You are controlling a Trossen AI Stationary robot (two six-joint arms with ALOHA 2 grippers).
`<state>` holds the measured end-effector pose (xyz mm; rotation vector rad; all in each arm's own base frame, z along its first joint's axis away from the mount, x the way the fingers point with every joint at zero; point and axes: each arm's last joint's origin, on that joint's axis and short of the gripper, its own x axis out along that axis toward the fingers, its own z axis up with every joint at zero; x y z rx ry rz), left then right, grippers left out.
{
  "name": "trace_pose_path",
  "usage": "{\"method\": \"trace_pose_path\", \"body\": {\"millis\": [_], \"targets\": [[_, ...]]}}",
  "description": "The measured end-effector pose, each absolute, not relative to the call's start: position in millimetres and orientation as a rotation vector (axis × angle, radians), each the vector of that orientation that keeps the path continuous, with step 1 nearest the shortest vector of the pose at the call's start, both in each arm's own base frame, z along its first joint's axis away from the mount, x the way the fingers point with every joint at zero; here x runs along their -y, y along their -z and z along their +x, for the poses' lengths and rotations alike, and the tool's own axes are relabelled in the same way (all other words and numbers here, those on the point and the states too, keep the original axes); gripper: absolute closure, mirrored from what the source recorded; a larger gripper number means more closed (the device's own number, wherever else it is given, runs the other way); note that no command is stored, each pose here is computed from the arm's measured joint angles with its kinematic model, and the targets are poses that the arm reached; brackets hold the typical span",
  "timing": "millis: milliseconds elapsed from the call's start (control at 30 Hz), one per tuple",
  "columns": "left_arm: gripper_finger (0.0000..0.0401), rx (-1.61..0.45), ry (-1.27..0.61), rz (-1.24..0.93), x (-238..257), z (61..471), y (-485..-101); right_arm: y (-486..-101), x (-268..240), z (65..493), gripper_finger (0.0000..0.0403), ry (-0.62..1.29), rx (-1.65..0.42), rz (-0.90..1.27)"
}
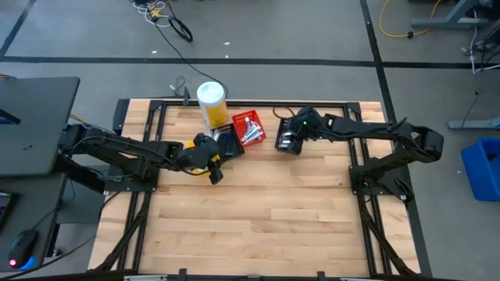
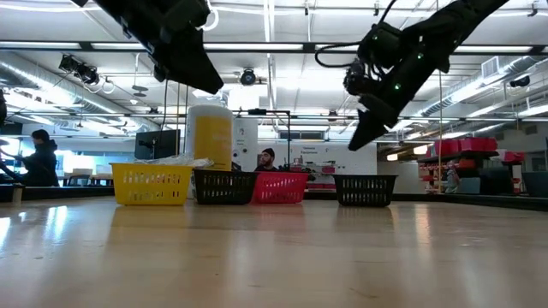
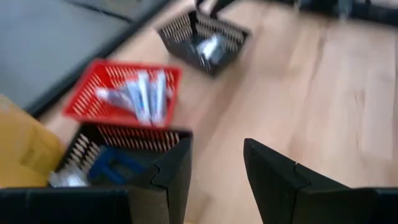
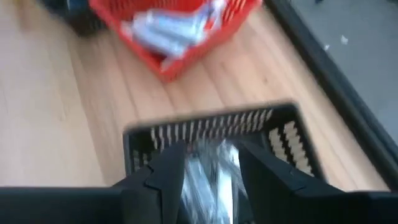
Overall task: Pick & Place Travel size toiletries
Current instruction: Return to Home Position
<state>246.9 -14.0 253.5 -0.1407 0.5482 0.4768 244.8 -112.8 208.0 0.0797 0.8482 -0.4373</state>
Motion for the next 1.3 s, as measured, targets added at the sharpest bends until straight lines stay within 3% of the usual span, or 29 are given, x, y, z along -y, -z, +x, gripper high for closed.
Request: {"method": "trace_pose_path", "body": {"millis": [200,567,700,933,1300], "targets": [[0.0248,-0.381,-0.421,-0.131,14.3,227.4,-288.1,-246.1,100.0,232.7,0.0243,0.251,-0.642,0.112],[0.0248,-0.218,-0.422,-0.113,6.1,145.4,-332.8,-320.4,53.3,150.3,0.0242,0.097,-0.29,-0.043],[0.0248,-0.147,-0.403,-0.101,3.9,128.6,-328.7,-317.8,40.8,127.3,0.0242,0.079,-0.217,-0.078],[0.0248,-0.048,-0.346,-0.092,2.7,112.0,-289.7,-299.4,30.3,105.3,0.0243,0.071,-0.112,-0.097],[0.0248,0.054,-0.335,-0.051,-1.0,85.6,-247.6,-261.0,25.6,92.3,0.0242,0.074,-0.112,-0.075]]}}
